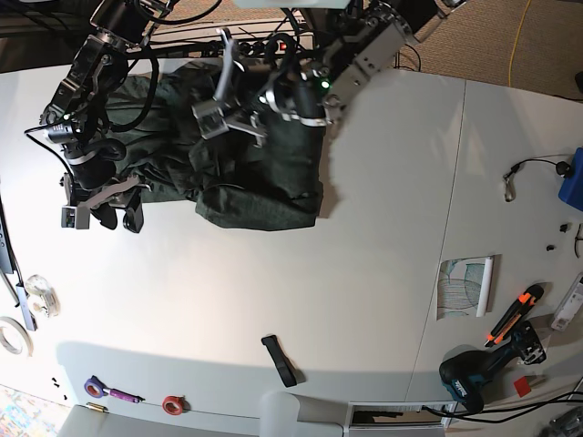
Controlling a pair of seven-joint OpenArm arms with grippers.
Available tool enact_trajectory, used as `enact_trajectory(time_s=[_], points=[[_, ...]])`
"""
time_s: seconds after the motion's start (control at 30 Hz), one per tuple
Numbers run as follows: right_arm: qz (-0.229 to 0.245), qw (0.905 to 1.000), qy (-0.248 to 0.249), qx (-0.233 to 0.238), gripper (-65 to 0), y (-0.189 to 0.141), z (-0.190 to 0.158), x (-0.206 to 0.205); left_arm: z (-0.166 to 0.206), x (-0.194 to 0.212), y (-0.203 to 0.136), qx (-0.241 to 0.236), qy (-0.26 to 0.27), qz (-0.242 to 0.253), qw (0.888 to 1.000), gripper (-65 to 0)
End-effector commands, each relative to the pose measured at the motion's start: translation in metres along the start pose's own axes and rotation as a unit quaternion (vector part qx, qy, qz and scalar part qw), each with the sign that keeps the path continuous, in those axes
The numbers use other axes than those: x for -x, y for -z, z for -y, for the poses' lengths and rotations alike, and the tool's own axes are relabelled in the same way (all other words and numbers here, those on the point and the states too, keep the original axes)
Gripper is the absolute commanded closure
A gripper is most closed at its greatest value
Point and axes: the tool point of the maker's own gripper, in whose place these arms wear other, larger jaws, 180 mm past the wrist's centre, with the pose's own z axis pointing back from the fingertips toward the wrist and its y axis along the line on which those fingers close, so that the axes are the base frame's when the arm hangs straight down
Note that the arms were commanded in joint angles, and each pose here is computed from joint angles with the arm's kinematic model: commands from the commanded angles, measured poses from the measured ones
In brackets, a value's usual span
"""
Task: Layout the t-shirt on the table in an organized manner, then fold the t-shirt properly
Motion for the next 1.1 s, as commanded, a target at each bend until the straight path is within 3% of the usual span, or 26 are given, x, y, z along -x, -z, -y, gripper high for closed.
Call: enact_trajectory(time_s=[0.0,0.17,0.2,0.3,0.37,0.6,0.8,0.97,1.07], points=[[0.031,0.9995,-0.006,-0.003,-30.7,-0.002,0.0,-0.02,0.009,-0.021,0.0,0.015,0.013,0.032,0.999,0.0],[0.031,0.9995,-0.007,-0.003,-30.7,-0.002,0.0,-0.02,0.018,-0.014,0.007,0.018,0.041,0.013,0.999,0.0],[0.031,0.9995,-0.006,-0.003,-30.7,-0.002,0.0,-0.02,0.016,-0.013,0.007,0.014,0.044,0.01,0.999,-4.5],[0.031,0.9995,-0.006,-0.003,-30.7,-0.002,0.0,-0.02,0.012,-0.013,0.006,0.003,0.043,0.008,0.999,-28.5],[0.031,0.9995,-0.007,-0.003,-30.7,-0.002,0.0,-0.02,0.008,-0.016,0.006,-0.006,0.035,0.011,0.999,-34.1],[0.044,0.9989,0.005,0.016,-30.7,-0.007,0.014,-0.028,0.002,-0.051,-0.006,-0.021,0.066,0.065,0.995,-34.1],[0.094,0.9892,0.075,0.083,-31.3,-0.057,0.088,-0.052,-0.014,-0.052,-0.015,-0.069,0.08,0.057,0.993,-34.1],[0.101,0.98,0.091,0.145,-35.5,-0.114,0.149,-0.059,-0.02,-0.038,-0.019,-0.074,0.081,0.04,0.993,-34.1],[0.074,0.9804,0.108,0.147,-36.7,-0.126,0.172,-0.049,-0.02,-0.036,-0.019,-0.075,0.081,0.038,0.993,-34.1]])
